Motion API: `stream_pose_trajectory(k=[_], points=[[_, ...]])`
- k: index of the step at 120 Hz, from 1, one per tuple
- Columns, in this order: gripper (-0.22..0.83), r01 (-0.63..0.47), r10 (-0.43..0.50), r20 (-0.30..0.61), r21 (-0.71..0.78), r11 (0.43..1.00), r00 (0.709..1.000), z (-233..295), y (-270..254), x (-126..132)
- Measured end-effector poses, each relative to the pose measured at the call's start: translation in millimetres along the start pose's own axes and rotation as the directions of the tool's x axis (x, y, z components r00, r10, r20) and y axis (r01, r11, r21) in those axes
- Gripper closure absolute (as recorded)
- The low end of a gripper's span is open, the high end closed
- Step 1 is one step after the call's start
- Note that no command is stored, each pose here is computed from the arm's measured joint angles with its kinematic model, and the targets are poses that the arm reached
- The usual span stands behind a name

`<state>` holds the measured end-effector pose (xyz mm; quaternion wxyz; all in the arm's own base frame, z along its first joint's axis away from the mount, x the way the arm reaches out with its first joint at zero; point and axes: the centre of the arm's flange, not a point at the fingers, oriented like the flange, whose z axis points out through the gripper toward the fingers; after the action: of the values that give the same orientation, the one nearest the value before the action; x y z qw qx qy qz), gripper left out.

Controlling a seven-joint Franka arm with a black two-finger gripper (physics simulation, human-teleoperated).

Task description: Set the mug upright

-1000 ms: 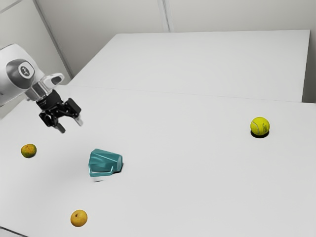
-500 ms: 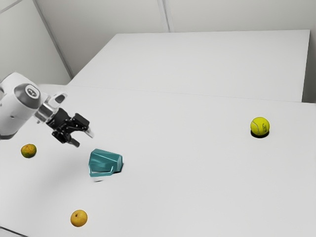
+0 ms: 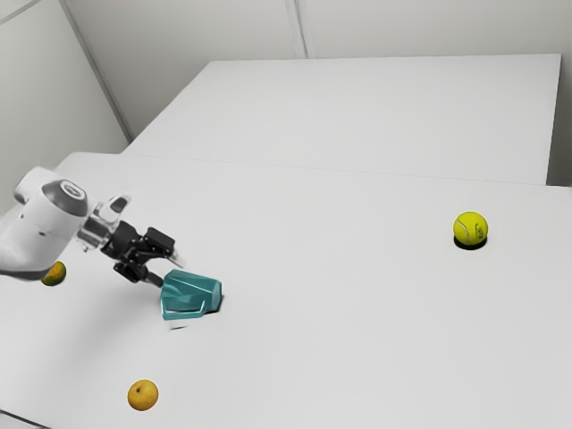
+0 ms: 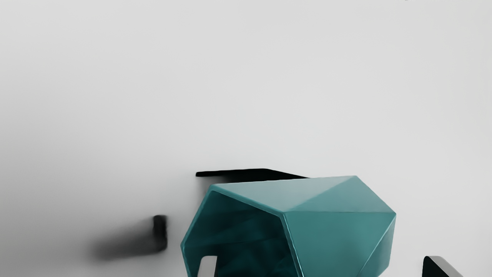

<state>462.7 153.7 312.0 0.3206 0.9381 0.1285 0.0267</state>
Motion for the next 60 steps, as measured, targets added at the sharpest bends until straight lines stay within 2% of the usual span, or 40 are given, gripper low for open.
stream_pose_trajectory(k=[60], points=[[0.04, -0.012, 0.005, -0.046, -0.157, 0.987, 0.999, 30.6, -9.2, -13.3]])
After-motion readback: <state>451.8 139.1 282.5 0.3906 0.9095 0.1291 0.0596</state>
